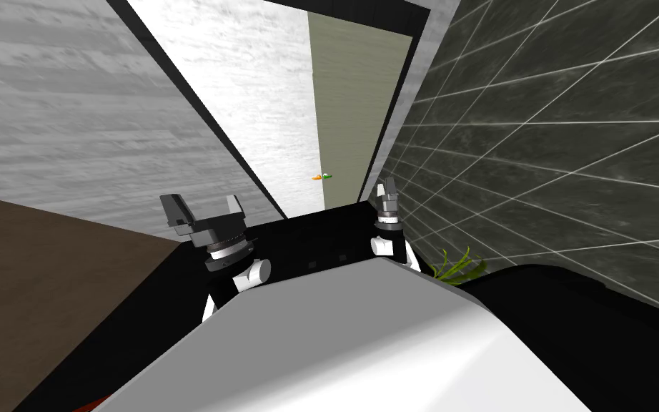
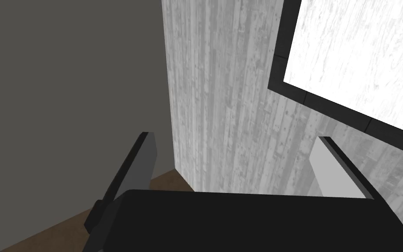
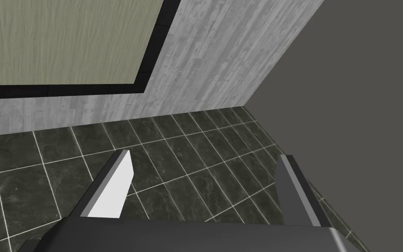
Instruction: Pull the door open
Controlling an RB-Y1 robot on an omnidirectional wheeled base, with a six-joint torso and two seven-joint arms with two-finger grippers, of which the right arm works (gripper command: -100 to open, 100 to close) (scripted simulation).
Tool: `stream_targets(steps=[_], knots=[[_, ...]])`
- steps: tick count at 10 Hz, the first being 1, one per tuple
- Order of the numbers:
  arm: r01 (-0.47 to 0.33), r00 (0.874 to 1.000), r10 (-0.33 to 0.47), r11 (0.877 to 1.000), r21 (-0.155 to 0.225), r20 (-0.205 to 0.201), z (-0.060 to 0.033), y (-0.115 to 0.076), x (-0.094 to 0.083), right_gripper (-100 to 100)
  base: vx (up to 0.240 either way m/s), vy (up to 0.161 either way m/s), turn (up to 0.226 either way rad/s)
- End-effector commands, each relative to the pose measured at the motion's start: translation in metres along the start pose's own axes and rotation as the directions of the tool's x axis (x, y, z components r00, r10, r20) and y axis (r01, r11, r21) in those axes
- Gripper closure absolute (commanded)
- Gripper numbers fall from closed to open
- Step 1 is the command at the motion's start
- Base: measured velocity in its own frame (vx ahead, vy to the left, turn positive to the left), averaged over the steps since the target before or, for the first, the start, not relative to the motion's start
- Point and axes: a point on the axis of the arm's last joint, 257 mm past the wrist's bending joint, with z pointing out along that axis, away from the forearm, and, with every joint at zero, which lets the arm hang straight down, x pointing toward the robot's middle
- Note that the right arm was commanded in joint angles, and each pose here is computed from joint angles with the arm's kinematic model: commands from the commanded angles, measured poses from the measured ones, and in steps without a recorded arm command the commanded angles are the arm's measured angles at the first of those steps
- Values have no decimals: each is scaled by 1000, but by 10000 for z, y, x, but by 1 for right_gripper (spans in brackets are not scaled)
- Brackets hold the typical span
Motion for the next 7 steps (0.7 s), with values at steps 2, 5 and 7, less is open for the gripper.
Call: stream_targets(steps=[2, 5, 7], knots=[[-16, 1000, 16, 1000, 25, -16, -40, -182, 59, -100, 88, 5, 46], [-34, 999, 36, 998, 55, -31, -92, -392, 121, -100, 116, 3, 41], [-42, 998, 45, 997, 70, -37, -118, -490, 148, -100, 104, 1, 22]])
